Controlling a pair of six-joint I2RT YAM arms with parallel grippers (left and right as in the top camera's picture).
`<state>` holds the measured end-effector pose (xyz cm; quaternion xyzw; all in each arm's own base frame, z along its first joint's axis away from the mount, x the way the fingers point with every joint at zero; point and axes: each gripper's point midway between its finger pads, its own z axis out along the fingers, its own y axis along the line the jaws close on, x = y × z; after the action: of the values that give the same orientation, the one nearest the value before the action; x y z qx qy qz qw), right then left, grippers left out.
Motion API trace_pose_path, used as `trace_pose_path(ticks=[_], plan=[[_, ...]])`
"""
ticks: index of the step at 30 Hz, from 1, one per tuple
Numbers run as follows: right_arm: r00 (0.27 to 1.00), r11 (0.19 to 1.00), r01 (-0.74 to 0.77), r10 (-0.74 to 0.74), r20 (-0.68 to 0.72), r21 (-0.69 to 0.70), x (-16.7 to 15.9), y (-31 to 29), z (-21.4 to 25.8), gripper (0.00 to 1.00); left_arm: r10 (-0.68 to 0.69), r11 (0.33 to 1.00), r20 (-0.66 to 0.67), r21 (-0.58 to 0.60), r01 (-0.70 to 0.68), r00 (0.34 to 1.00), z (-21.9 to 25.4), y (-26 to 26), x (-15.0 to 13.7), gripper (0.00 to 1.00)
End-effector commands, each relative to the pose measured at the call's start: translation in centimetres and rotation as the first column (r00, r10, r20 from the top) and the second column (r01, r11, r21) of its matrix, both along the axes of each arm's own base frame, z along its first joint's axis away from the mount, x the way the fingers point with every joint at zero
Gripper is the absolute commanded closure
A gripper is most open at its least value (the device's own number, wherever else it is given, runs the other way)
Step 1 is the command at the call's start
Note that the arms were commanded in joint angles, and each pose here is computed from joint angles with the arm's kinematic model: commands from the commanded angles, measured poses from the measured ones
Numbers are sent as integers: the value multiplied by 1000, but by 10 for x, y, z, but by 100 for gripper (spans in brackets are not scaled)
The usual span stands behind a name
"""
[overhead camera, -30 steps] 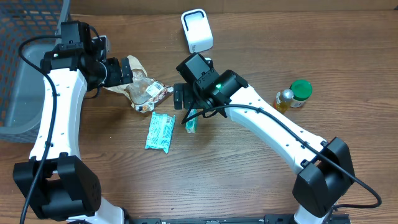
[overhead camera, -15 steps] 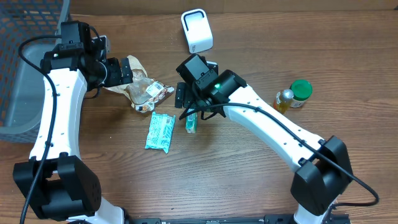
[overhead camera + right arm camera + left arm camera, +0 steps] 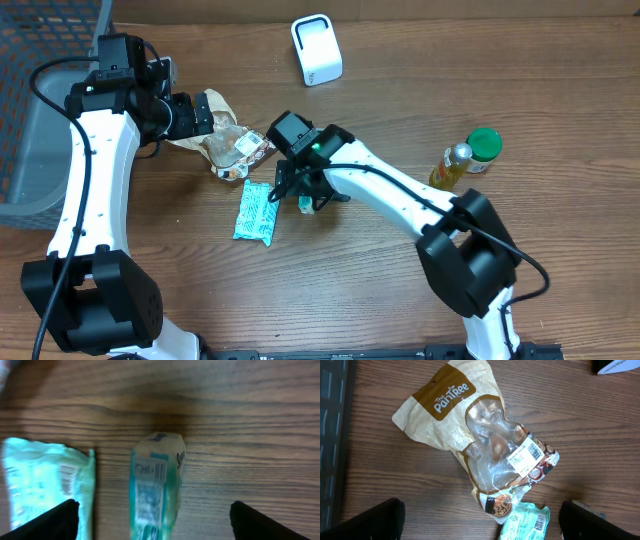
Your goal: Scan the item barcode
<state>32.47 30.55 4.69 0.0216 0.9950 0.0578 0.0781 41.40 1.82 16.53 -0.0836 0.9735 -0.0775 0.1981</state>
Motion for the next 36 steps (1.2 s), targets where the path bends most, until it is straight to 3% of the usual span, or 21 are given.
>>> trace_pose_path(ticks=[1, 11, 28, 36], plan=[[1000, 999, -11, 10, -18, -34, -1, -3, -16, 13, -41, 999, 14, 3, 41, 999, 3, -6, 1, 1], [1000, 998, -4, 4, 3, -66, 3, -9, -18, 42, -41, 999, 14, 3, 41, 999, 3, -6, 1, 0], [999, 997, -17, 19, 30, -69, 5, 1, -27, 42, -41, 999, 14, 3, 41, 999, 3, -6, 1, 0], [999, 995, -11, 14, 31, -97, 5, -6, -27, 67, -41, 999, 14, 3, 41, 999, 3, -6, 1, 0]])
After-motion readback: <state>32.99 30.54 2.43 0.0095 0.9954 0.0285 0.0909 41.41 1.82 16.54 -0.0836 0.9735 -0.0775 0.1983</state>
